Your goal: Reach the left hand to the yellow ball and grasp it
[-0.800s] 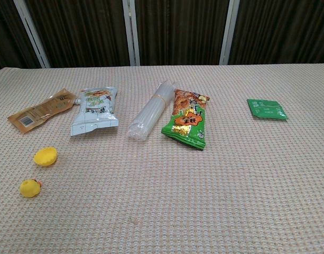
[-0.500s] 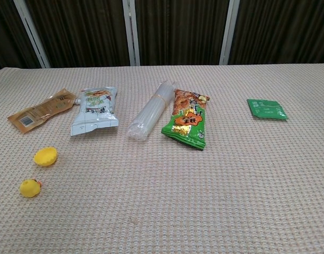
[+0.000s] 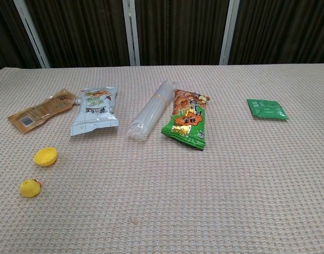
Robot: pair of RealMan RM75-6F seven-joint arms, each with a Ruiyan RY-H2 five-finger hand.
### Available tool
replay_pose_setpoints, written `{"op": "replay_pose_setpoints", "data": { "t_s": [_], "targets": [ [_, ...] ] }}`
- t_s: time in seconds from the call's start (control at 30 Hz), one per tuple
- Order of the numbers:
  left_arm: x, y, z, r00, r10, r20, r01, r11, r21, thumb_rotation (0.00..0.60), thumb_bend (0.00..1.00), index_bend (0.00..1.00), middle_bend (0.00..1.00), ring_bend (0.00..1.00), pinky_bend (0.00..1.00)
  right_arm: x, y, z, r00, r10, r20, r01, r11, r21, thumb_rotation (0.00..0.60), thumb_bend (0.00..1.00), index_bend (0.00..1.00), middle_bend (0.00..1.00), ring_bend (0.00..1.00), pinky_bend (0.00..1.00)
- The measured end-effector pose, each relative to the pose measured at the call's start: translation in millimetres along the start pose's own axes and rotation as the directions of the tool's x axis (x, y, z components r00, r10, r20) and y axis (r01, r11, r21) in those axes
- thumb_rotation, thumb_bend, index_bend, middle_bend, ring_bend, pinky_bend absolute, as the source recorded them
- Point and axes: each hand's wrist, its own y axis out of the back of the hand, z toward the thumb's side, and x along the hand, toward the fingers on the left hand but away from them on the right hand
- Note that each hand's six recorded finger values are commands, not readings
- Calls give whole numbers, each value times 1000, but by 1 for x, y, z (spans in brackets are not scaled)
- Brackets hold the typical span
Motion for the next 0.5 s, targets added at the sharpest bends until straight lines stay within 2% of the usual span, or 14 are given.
{"op": "replay_pose_setpoints", "data": {
  "t_s": [0.23, 0.33, 0.5],
  "targets": [
    [5, -8, 16, 998, -35, 47, 34, 999, 32, 600, 66, 334, 0, 0, 0, 1, -1, 2, 1000, 7, -5, -7, 1000, -6, 600, 16, 0, 0, 0, 0],
    [9, -14, 24, 996, -60, 68, 57, 997, 53, 600, 101, 363, 0, 0, 0, 1, -1, 2, 1000, 6, -7, -6, 1000, -5, 600, 16, 0, 0, 0, 0],
    [20, -28, 49, 988, -110, 111, 101, 992, 82, 600, 102, 370, 0, 0, 0, 1, 0, 3, 1000, 4, -11, -4, 1000, -7, 600, 16, 0, 0, 0, 0]
  ]
}}
